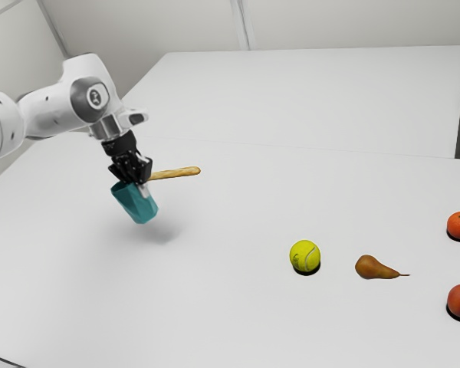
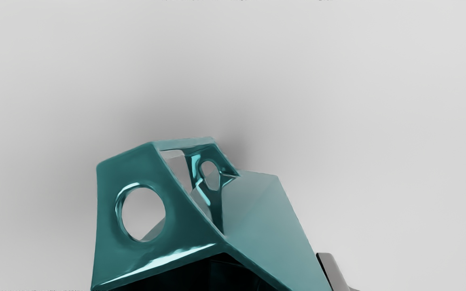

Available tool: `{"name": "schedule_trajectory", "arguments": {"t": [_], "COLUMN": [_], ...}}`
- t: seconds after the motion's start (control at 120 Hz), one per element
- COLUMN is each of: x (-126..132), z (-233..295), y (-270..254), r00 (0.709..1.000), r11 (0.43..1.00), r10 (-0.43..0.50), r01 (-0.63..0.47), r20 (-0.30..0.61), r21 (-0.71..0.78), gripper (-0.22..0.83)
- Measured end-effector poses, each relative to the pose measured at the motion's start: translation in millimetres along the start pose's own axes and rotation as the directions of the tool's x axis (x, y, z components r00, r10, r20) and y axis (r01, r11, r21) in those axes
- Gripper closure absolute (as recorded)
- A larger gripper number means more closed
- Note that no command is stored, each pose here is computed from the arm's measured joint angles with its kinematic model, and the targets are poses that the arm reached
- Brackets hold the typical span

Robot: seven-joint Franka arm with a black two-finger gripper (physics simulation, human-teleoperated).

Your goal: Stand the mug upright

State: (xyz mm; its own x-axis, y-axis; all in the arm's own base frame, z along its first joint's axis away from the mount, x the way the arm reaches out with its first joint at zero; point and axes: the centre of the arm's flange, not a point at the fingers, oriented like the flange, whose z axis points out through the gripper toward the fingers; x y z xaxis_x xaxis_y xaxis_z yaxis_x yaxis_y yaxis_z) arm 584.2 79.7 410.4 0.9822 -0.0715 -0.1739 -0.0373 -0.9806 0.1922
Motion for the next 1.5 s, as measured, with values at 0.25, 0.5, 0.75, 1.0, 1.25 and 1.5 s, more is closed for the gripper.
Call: {"name": "schedule_trajectory", "arguments": {"t": [0.25, 0.5, 0.75, 1.0, 1.25, 1.5], "x": [-11, -10, -21, -31, -30, -28], "z": [25, 36, 48, 64, 70, 81], "y": [3, -5, -11, -19, -18, -19], "r00": [0.995, 0.986, 0.989, 0.989, 0.99, 0.99], "r11": [0.995, 0.986, 0.98, 0.975, 0.972, 0.968], "r10": [-0.041, -0.053, -0.077, -0.12, -0.126, -0.135], "r01": [0.05, 0.076, 0.099, 0.133, 0.137, 0.142], "r20": [-0.095, -0.157, -0.128, -0.085, -0.067, -0.047], "r21": [0.088, 0.15, 0.173, 0.175, 0.192, 0.205], "gripper": [0.79, 0.79, 0.79, 0.79, 0.79, 0.78]}}
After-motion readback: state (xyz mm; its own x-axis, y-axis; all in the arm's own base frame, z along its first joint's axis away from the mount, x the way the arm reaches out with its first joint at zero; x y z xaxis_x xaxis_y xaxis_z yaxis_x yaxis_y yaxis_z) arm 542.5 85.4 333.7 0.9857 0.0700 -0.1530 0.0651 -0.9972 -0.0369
